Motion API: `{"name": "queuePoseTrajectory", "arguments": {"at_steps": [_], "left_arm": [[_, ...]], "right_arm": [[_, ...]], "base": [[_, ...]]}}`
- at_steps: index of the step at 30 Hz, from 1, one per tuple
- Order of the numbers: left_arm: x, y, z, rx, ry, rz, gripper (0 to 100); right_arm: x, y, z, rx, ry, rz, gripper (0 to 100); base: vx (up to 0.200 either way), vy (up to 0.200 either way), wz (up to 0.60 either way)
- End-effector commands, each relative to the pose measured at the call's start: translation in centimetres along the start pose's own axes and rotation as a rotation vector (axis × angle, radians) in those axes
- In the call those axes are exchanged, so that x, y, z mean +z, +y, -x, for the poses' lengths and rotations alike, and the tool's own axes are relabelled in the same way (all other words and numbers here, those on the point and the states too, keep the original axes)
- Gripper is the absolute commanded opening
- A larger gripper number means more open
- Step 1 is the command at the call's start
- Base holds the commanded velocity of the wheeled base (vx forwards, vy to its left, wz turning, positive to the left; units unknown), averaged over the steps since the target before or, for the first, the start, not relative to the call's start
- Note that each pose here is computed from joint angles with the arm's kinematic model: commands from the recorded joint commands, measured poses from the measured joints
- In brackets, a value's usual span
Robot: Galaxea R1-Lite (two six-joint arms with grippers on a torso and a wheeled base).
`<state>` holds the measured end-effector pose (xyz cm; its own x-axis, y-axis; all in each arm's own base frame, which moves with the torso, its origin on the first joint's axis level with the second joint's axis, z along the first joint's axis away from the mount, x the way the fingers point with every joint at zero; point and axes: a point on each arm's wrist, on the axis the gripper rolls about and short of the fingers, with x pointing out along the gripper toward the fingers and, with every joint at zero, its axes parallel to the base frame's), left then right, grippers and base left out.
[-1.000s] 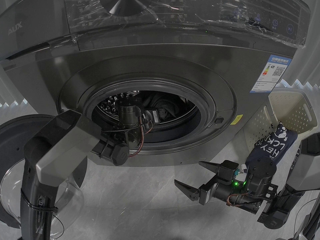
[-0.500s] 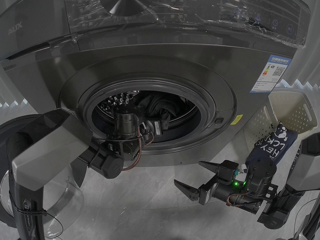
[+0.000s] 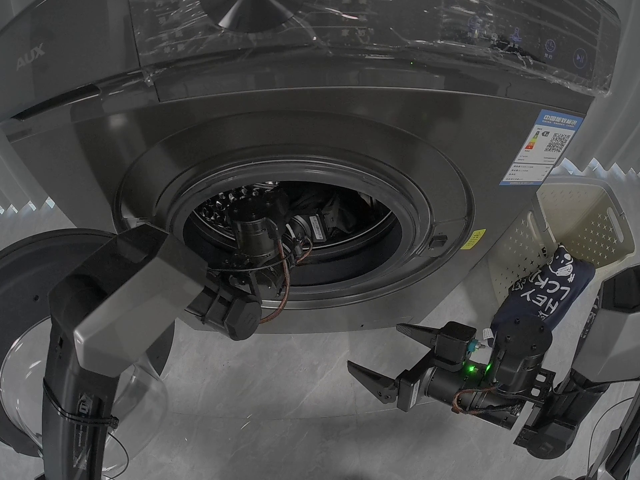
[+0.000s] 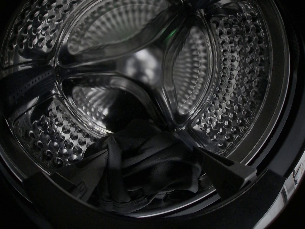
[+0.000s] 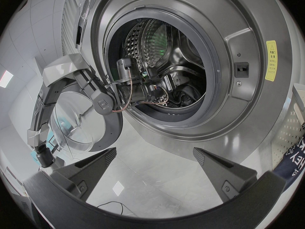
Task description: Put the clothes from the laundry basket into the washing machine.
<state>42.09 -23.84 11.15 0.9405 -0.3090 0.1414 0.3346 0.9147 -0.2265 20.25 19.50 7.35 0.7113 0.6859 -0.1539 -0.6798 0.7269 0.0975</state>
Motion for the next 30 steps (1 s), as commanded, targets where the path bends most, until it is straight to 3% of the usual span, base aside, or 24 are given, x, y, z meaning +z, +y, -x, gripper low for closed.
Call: {"name": "queuePoseTrajectory", "arguments": {"at_steps": [1,4,5,9,13,17,25,26,30], "left_arm": [[-2.8,0.6,-0.5,0.014,0.05,-0.011,100],[-3.1,0.7,-1.0,0.017,0.049,-0.013,100],[-2.9,0.6,-1.4,0.017,0.042,-0.01,0],[-2.2,1.2,-2.7,0.029,0.012,-0.003,0],[-1.7,2.1,-4.6,0.051,-0.076,0.013,0],[-0.7,1.4,-5.0,0.059,-0.209,0.049,0],[-0.9,1.3,-5.0,0.062,-0.202,0.045,0],[-1.0,1.4,-5.0,0.064,-0.201,0.044,100],[-1.3,1.7,-4.8,0.07,-0.188,0.041,100]], "right_arm": [[-0.1,0.1,0.0,0.003,0.002,-0.001,100],[0.0,0.1,-0.1,0.004,0.001,0.0,100],[-0.1,0.1,-0.1,0.004,0.002,0.0,100],[-0.1,0.1,-0.1,0.004,0.002,0.0,100],[0.0,0.1,-0.1,0.003,-0.001,-0.001,100],[0.1,0.2,-0.2,0.005,-0.008,0.0,100],[0.1,0.2,-0.2,0.005,-0.01,0.0,100],[0.1,0.2,-0.2,0.005,-0.01,0.0,100],[0.1,0.2,-0.2,0.007,-0.01,0.0,100]], "base": [[0.0,0.0,0.0],[0.0,0.0,0.0],[0.0,0.0,0.0],[0.0,0.0,0.0],[0.0,0.0,0.0],[0.0,0.0,0.0],[0.0,0.0,0.0],[0.0,0.0,0.0],[0.0,0.0,0.0]]}}
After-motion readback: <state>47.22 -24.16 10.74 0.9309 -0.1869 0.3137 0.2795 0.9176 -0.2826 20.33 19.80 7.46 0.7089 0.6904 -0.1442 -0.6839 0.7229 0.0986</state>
